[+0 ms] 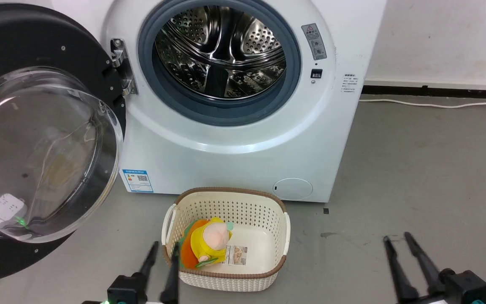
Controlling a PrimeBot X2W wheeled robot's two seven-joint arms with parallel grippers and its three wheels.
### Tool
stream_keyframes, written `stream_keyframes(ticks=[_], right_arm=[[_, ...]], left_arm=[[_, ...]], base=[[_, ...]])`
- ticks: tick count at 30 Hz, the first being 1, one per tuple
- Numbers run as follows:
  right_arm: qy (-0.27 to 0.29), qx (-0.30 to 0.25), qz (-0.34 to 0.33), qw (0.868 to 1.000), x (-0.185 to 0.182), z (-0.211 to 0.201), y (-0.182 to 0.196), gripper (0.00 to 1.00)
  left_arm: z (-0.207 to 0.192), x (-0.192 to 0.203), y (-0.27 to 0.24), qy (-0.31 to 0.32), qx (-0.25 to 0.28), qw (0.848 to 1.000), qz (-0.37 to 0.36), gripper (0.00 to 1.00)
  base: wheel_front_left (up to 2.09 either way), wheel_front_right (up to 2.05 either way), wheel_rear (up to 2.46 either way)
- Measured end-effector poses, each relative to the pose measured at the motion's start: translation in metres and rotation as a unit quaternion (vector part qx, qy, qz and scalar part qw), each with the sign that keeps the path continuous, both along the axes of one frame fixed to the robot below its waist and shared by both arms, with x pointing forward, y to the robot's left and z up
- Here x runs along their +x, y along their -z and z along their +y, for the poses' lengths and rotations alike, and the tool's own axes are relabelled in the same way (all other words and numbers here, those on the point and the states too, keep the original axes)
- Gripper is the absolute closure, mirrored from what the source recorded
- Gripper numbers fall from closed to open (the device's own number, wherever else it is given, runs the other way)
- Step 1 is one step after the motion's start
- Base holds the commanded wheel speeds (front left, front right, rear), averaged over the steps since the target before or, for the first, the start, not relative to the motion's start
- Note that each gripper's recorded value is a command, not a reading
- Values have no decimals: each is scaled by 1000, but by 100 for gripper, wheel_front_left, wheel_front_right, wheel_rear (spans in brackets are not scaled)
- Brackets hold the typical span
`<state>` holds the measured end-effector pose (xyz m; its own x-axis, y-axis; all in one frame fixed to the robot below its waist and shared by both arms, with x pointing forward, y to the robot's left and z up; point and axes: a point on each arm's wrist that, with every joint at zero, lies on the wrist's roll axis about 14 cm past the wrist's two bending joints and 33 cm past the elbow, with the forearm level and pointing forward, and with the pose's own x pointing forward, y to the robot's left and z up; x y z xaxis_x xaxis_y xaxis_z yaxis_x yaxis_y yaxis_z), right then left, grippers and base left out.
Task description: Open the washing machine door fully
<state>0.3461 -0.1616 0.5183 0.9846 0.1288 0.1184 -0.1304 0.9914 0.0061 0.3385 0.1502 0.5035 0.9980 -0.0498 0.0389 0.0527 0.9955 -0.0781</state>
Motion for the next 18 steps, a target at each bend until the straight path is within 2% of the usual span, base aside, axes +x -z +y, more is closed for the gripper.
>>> stream_keyframes(ticks=[18], right_arm=[[1,-2,14,1000,1,-1,4,100]], left_arm=[[2,4,-2,0,6,1000,2,100]], base=[[0,0,0]])
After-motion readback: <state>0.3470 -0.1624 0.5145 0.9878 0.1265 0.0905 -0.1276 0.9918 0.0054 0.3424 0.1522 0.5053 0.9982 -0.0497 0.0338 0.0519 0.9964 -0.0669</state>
